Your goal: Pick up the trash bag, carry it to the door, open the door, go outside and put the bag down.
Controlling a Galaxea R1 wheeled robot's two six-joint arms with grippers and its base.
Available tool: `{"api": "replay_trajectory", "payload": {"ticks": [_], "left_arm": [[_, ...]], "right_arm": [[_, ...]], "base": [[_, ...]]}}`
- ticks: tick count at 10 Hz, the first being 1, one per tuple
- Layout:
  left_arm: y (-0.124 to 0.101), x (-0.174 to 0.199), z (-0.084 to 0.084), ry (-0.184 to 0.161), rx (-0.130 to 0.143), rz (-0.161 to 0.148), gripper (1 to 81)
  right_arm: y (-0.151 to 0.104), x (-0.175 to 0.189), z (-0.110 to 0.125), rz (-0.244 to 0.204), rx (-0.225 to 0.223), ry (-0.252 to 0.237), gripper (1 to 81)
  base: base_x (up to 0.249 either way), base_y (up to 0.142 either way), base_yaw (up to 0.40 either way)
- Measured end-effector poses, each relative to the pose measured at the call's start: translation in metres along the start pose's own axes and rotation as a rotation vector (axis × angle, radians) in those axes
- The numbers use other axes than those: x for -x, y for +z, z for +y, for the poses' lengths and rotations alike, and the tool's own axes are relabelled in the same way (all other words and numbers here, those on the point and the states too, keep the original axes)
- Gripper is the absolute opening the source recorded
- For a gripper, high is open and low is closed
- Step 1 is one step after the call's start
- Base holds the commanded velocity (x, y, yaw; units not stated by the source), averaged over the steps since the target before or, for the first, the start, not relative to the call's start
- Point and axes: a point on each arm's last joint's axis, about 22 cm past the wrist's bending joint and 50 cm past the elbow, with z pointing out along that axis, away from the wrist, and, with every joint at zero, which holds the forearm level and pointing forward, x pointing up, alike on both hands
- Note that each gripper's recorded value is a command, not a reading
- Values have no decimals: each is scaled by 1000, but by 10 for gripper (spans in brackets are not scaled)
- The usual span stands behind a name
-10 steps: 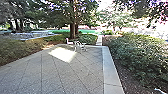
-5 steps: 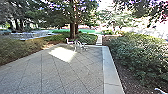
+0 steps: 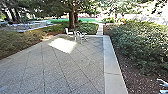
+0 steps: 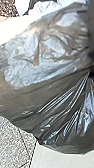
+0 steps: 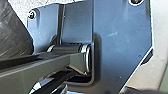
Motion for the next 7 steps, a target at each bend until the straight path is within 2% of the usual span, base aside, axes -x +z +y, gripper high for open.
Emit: {"api": "replay_trajectory", "payload": {"ticks": [2, 5, 6, 7], "left_arm": [[-3, -27, -2, -34, 11, 0, 10], [-15, -104, -17, -44, 14, 47, 10], [-18, -122, -17, -52, 21, 62, 10], [-23, -129, -17, -79, 36, 65, 10]], "right_arm": [[1, 7, 1, -20, 0, -1, 811], [1, 9, 1, -24, 0, -1, 811], [1, 9, 1, -28, 0, -10, 811], [1, 6, 0, -37, -1, -31, 811]], "base": [[0, 0, 0], [0, 0, 0], [0, 0, 0], [0, 0, 0]]}}
